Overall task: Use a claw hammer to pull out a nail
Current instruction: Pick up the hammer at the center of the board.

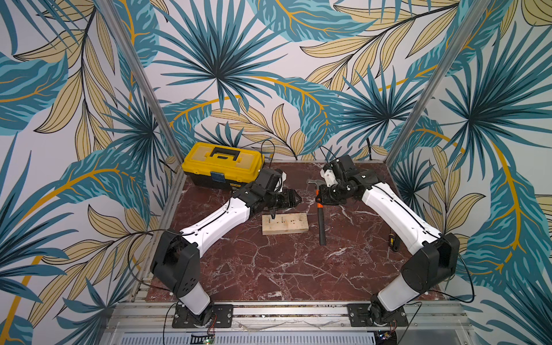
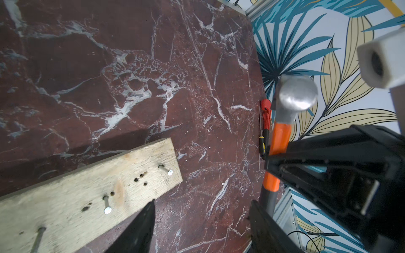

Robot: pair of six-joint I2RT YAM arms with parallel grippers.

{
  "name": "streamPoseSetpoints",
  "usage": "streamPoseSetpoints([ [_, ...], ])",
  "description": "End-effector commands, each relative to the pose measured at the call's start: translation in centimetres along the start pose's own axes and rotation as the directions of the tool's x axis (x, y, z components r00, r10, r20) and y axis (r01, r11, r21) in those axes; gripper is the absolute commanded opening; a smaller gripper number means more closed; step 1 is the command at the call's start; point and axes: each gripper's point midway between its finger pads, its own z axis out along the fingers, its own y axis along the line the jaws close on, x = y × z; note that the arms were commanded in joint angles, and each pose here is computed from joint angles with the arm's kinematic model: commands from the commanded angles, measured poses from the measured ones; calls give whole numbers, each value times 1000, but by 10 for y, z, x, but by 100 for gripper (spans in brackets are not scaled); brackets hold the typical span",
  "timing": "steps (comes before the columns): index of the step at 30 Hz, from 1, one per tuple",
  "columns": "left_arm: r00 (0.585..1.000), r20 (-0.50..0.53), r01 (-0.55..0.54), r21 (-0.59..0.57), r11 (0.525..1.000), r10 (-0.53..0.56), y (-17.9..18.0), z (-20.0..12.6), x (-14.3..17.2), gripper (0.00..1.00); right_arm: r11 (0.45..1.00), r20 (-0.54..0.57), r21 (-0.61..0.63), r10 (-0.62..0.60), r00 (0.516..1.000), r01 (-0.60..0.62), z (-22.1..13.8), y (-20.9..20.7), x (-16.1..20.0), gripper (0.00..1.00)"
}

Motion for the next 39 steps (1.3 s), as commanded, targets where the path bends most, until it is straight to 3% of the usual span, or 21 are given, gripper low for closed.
streamPoseSetpoints([
  [1,999,26,-22,77,997,20,-23,-2,-15,68,994,87,-106,-32,996,42,-14,31,-12,0],
  [12,999,41,-29,139,990,24,-42,-4,-24,70,982,99,-163,-75,992,91,-13,63,-5,0],
  [17,999,41,-17,150,989,11,-45,-1,-28,65,978,111,-172,-97,989,115,-14,73,-3,0],
  [21,999,48,-14,166,986,6,-50,0,-32,57,978,120,-162,-112,986,130,-15,75,-2,0],
  [31,1000,26,8,196,981,-14,-55,4,-31,22,977,139,-140,-143,980,163,-18,78,-1,0],
  [33,1000,22,14,198,980,-18,-55,4,-30,19,977,137,-139,-144,980,163,-18,78,-1,0],
  [37,999,36,4,226,974,-13,-61,3,-33,0,976,138,-142,-144,980,163,-17,79,-1,0],
  [39,999,38,6,228,974,-15,-61,2,-33,0,976,141,-148,-140,980,161,-18,80,-2,0],
])
